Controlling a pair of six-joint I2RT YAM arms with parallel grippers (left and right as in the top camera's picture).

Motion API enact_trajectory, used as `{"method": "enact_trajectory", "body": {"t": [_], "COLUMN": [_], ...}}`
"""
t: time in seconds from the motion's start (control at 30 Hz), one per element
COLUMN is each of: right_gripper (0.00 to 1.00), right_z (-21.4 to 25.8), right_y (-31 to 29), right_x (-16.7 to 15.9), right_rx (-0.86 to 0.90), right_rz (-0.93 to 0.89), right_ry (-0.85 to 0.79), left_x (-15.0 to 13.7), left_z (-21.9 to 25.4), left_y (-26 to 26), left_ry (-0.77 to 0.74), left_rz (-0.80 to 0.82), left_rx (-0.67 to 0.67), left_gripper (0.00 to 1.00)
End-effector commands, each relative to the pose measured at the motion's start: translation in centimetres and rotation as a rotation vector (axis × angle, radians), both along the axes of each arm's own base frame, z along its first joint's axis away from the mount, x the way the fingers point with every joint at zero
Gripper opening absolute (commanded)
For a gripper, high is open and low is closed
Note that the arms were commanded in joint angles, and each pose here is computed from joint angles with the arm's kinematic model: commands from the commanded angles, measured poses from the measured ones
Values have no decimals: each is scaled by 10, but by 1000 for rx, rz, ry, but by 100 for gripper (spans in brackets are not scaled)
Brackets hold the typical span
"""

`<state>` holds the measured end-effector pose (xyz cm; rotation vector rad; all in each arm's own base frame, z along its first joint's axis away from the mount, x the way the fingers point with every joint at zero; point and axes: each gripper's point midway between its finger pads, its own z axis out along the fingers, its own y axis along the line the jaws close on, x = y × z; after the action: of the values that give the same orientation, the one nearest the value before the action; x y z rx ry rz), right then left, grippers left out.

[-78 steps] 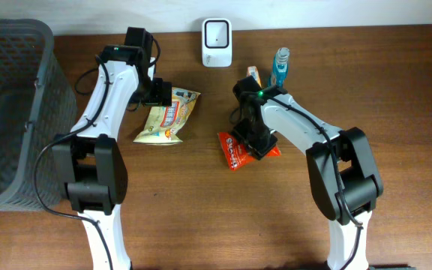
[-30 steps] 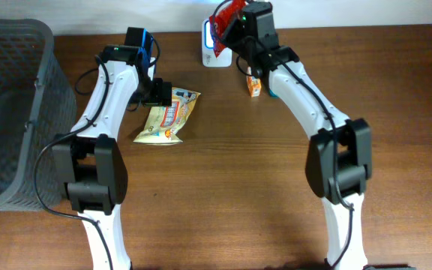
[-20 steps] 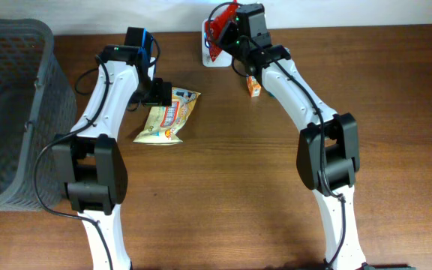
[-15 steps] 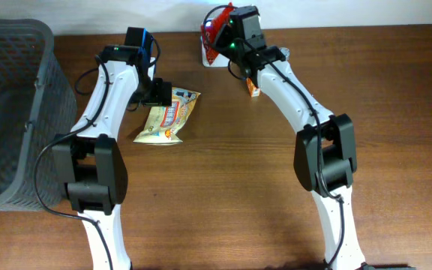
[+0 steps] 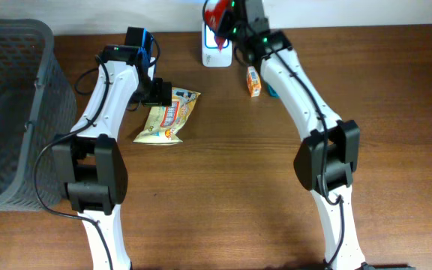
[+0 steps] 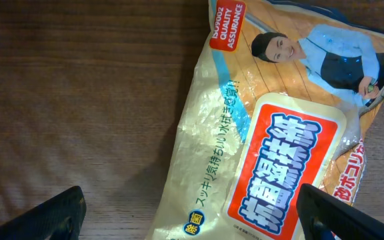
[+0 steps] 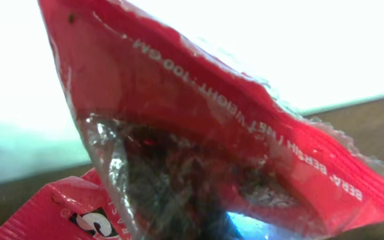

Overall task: Scan the item barcode
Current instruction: 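Carry the red bag off to the right and drop it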

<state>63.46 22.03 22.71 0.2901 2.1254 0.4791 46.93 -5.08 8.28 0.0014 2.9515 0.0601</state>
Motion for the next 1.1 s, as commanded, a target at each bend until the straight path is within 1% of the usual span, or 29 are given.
{"method": "enact_trajectory", "body": {"t": [0.0, 0.03, 0.07, 0.17, 0.27, 0.37, 0.47, 0.6, 0.67, 0.77, 0.9, 1.07], "right_gripper": [4, 4, 4, 4, 4, 4, 4, 4, 4, 4, 4, 4], "right_z": [79, 97, 106, 119, 116, 99, 77, 57, 43, 23, -25, -78], "right_y": [-43, -62, -76, -137, -211, -290, -371, -444, -487, -529, -571, -593], "right_x": [4, 0, -2, -12, -27, -50, -84, -129, -164, -199, -239, -259], "right_rx": [-52, -40, -31, 6, -17, -37, -44, -35, -38, -46, -17, -35], "right_rz": [-86, -118, -146, -265, -381, -512, -656, -797, -898, -970, -1040, -1012], "right_ry": [-136, -141, -137, -89, -14, 91, 215, 333, 415, 510, 662, 777], "left_x": [4, 4, 4, 4, 4, 4, 4, 4, 4, 4, 4, 4], "left_z": [3, 3, 3, 3, 3, 3, 3, 3, 3, 3, 3, 3], "left_y": [2, 2, 2, 2, 2, 2, 2, 2, 2, 2, 2, 2], "left_ry": [-11, -11, -11, -11, -11, -11, -11, -11, -11, -11, -11, -11], "left_rz": [0, 0, 0, 0, 0, 0, 0, 0, 0, 0, 0, 0], "left_rx": [7, 7, 7, 7, 7, 7, 7, 7, 7, 7, 7, 7], "left_gripper": [99, 99, 99, 99, 99, 99, 99, 99, 99, 99, 99, 99]}}
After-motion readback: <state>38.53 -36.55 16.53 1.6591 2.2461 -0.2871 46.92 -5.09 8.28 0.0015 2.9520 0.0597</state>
